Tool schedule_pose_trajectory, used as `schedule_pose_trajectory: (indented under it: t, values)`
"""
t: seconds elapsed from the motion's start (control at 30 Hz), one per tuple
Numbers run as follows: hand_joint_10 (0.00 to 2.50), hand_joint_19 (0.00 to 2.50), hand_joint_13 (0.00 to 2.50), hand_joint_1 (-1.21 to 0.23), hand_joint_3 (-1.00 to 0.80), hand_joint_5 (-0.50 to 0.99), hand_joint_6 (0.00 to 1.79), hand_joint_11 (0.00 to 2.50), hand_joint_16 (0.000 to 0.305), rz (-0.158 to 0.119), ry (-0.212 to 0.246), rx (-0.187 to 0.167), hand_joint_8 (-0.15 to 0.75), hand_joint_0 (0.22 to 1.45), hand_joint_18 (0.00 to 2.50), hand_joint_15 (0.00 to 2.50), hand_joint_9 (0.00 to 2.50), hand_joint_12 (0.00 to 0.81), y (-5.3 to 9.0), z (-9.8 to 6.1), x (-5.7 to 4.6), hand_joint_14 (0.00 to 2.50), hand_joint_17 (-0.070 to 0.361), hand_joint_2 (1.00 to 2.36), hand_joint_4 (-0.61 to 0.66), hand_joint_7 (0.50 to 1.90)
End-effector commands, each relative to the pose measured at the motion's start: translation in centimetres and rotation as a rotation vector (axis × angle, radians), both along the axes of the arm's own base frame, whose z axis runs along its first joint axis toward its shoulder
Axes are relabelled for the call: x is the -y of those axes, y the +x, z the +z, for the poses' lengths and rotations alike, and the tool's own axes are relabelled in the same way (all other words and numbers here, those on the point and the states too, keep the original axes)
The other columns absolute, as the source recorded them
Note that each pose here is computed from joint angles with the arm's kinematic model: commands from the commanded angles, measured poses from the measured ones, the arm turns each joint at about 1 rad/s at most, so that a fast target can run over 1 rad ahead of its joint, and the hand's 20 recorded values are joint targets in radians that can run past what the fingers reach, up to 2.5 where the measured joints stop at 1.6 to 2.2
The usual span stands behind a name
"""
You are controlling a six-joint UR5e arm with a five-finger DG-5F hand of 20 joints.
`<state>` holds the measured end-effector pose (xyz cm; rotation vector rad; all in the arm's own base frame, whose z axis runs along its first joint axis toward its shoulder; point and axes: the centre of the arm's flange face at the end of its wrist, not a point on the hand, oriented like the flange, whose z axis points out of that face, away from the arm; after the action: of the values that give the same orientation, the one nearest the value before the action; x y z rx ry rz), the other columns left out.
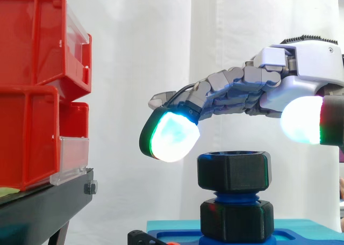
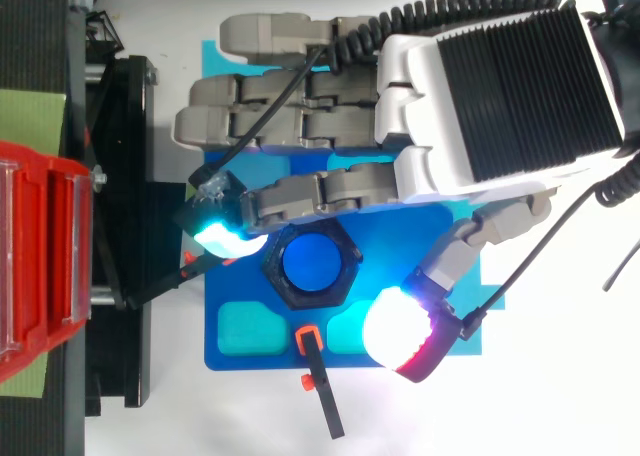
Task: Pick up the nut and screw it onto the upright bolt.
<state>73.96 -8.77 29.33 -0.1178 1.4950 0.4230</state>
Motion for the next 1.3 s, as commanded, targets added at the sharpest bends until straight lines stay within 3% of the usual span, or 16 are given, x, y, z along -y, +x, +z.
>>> schedule_pose_trajectory:
  t: [0.0,0.07,0.33,0.5,0.6,1.07,1.17,1.27]
  values:
    - [0.00,0.00,0.03,-0.41,-0.50,-0.25,0.50,0.00,0.054,-0.002,0.000,-0.009,0.240,0.33,0.00,0.00,0.09,0.400,-0.1,-0.2,0.2,0.00,0.122,1.00,0.19,0.60]
    - [0.00,0.00,0.11,-0.44,-0.50,-0.23,0.50,0.00,0.054,-0.002,-0.002,-0.013,0.249,0.33,0.00,0.00,0.16,0.401,-0.2,-0.2,0.3,0.00,0.121,1.00,0.21,0.59]
    - [0.00,0.00,0.18,-0.34,-0.50,-0.18,0.50,0.00,0.050,-0.010,-0.002,-0.033,0.271,0.36,0.00,0.00,0.27,0.386,-0.5,-0.4,0.7,0.00,0.113,1.00,0.24,0.73]
    - [0.00,0.00,0.23,-0.26,-0.50,-0.13,0.50,0.00,0.048,-0.014,-0.002,-0.034,0.282,0.37,0.00,0.00,0.32,0.376,-0.5,-0.6,1.2,0.00,0.107,1.00,0.31,0.98]
    - [0.00,0.00,0.24,-0.25,-0.50,-0.12,0.50,0.00,0.046,-0.019,-0.002,-0.036,0.290,0.38,0.00,0.00,0.36,0.370,-0.6,-0.6,1.5,0.00,0.103,1.00,0.33,1.05]
    - [0.00,0.00,0.32,-0.29,-0.50,-0.05,0.50,0.00,0.043,-0.026,-0.018,-0.020,0.295,0.40,0.01,0.00,0.47,0.356,-0.9,-0.4,3.2,0.00,0.098,1.00,0.35,1.20]
    - [0.00,0.00,0.33,-0.28,-0.50,-0.05,0.50,0.00,0.043,-0.022,-0.020,-0.020,0.294,0.39,0.02,0.00,0.48,0.355,-1.0,-0.4,3.7,0.00,0.096,1.00,0.34,1.20]
    - [0.00,0.00,0.33,-0.27,-0.50,-0.08,0.50,0.00,0.043,-0.019,-0.021,-0.020,0.287,0.40,0.02,0.00,0.48,0.354,-1.1,-0.4,4.1,0.00,0.096,1.00,0.33,1.06]
